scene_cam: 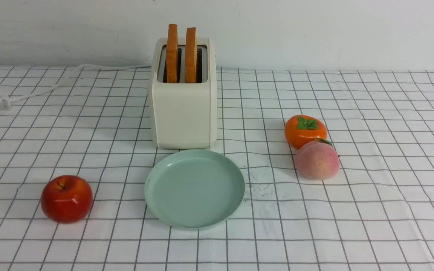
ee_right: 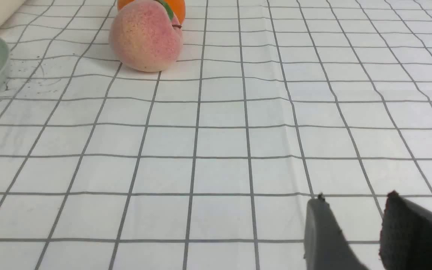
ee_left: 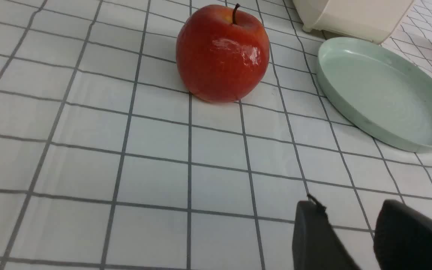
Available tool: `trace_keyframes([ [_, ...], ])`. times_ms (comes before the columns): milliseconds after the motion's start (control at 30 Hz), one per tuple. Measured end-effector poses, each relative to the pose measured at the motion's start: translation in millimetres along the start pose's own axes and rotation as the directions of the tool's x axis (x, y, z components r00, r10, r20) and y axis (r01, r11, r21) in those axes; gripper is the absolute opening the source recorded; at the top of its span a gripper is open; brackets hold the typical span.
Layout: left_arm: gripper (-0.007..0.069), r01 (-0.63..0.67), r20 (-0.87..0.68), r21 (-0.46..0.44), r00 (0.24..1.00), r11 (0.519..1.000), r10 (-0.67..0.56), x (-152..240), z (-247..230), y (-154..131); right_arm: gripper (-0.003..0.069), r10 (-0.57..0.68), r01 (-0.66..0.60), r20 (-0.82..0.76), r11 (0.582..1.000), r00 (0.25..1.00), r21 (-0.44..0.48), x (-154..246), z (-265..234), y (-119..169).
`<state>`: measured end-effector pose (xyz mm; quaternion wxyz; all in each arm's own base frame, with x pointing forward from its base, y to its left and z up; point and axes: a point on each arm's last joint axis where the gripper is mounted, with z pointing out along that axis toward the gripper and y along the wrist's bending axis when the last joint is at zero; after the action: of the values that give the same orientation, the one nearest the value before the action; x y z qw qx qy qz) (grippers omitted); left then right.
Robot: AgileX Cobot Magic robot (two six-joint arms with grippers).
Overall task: Take toasted bread from bread machine on white checkered table place on plate.
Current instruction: 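Reach for a toast slice standing in the toaster with the left gripper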
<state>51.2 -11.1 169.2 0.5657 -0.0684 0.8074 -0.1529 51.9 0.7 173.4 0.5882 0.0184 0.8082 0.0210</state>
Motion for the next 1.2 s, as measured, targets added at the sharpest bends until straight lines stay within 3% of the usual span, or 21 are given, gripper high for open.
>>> trace_keyframes([
  [1067,0.0237,0.000,0.000,0.000,1.000,1.000,0.000,0.0,0.0,0.0,0.0240,0.000,0.000,0.000,1.000,1.000,0.000,0.0,0.0,0.0],
  [1200,0.0237,0.004,0.053,0.014,0.999,1.000,-0.004,-4.9,-0.1,-1.2,0.0240,0.000,0.000,0.000,1.000,1.000,0.000,0.0,0.0,0.0],
])
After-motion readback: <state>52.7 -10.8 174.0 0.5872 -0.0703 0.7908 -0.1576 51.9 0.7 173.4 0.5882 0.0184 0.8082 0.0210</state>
